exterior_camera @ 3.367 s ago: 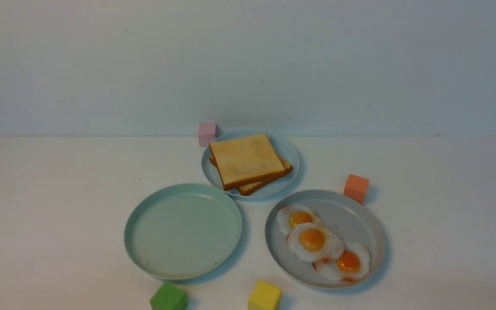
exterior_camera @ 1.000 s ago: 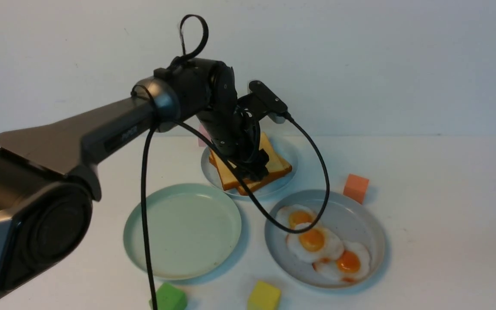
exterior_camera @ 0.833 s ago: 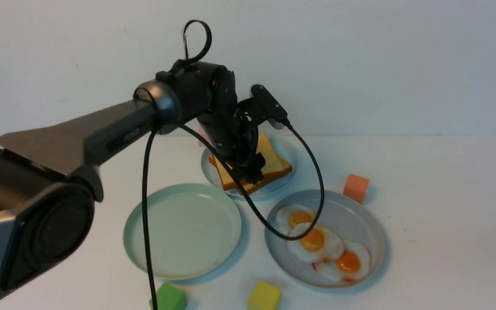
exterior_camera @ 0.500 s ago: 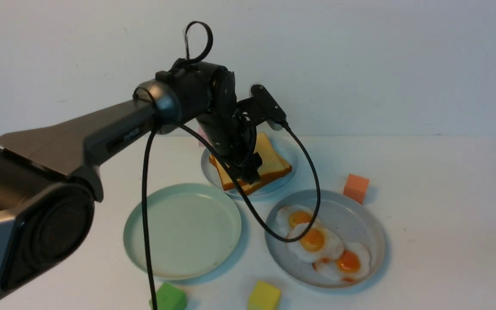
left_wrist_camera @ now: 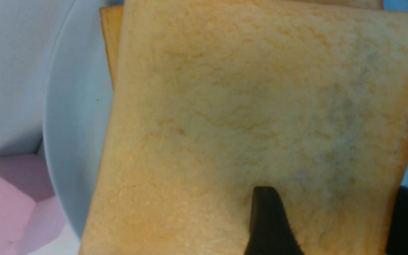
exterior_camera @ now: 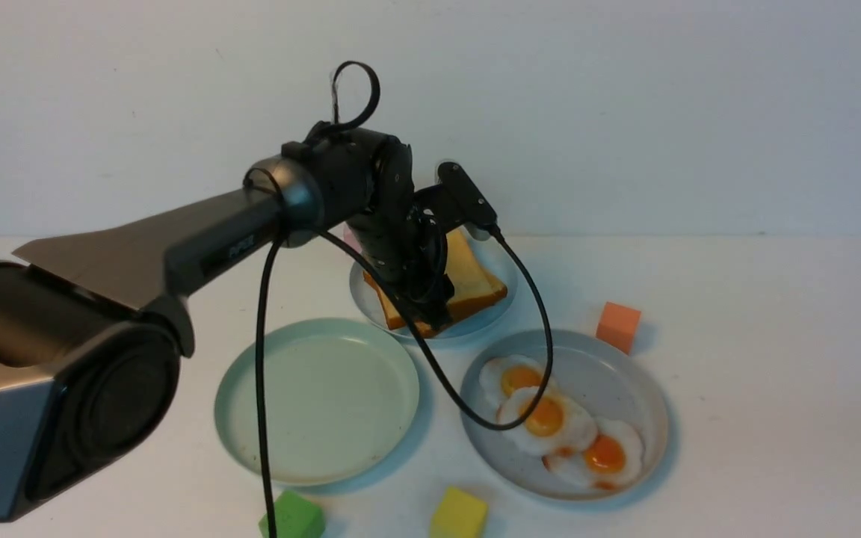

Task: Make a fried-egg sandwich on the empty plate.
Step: Use the left arm to grab a slice of bread, then use the left arm to put a slice of bread into the empty plate in the middle

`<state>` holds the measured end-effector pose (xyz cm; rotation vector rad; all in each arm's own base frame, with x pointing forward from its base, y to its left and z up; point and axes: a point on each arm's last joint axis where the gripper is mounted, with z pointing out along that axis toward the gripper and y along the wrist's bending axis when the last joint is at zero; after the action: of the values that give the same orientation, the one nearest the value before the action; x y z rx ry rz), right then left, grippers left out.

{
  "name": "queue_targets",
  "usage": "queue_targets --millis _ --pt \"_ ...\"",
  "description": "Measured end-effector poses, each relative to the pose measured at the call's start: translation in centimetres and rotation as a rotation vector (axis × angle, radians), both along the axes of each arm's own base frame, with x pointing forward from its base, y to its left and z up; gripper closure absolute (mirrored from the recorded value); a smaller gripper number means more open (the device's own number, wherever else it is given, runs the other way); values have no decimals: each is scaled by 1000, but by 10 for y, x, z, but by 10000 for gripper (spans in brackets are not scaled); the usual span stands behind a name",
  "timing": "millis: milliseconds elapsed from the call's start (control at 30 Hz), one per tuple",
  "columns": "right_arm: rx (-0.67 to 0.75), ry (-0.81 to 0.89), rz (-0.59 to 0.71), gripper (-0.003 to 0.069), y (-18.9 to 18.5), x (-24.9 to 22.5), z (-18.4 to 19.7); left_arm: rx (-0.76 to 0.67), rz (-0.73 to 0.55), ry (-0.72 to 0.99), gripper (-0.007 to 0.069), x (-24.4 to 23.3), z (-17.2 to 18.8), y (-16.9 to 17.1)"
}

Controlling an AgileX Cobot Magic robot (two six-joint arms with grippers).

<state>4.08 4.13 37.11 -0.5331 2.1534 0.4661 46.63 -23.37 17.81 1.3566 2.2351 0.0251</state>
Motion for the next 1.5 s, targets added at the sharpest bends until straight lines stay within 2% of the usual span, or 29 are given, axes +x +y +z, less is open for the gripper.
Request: queue_targets --millis 67,167,267,367,400,467,667,800,833,867,1033,1200,1333,1500 --pt "0 0 0 627 0 0 0 3 -1 -1 229 1 -1 0" --pt "0 0 0 627 0 0 0 7 -1 5 291 0 -2 0" --pt "0 0 0 627 0 0 0 8 -2 18 402 -1 -2 -1" --pt "0 0 0 625 0 0 0 12 -7 31 561 -3 -2 -2" --pt "0 0 0 624 0 0 0 9 -4 33 596 -3 -1 -3" --pt "0 0 0 623 0 0 0 2 3 34 619 -4 1 -3" --pt "0 0 0 617 0 0 0 -10 12 38 619 -11 23 0" --pt "0 0 0 613 0 0 0 -79 39 -38 619 -22 78 5" --pt "0 0 0 613 0 0 0 -83 41 -41 619 -23 81 5" --pt "0 0 0 610 0 0 0 -112 58 -57 619 -30 103 9" --pt "2 -5 -2 605 0 0 0 -129 140 27 619 -66 149 26" --pt "2 -6 -2 601 0 0 0 -118 238 135 619 -100 141 43" --pt "2 -6 -1 596 0 0 0 -125 311 171 619 -133 116 61" --pt "10 -24 -3 590 0 1 2 -134 326 161 619 -160 81 76"
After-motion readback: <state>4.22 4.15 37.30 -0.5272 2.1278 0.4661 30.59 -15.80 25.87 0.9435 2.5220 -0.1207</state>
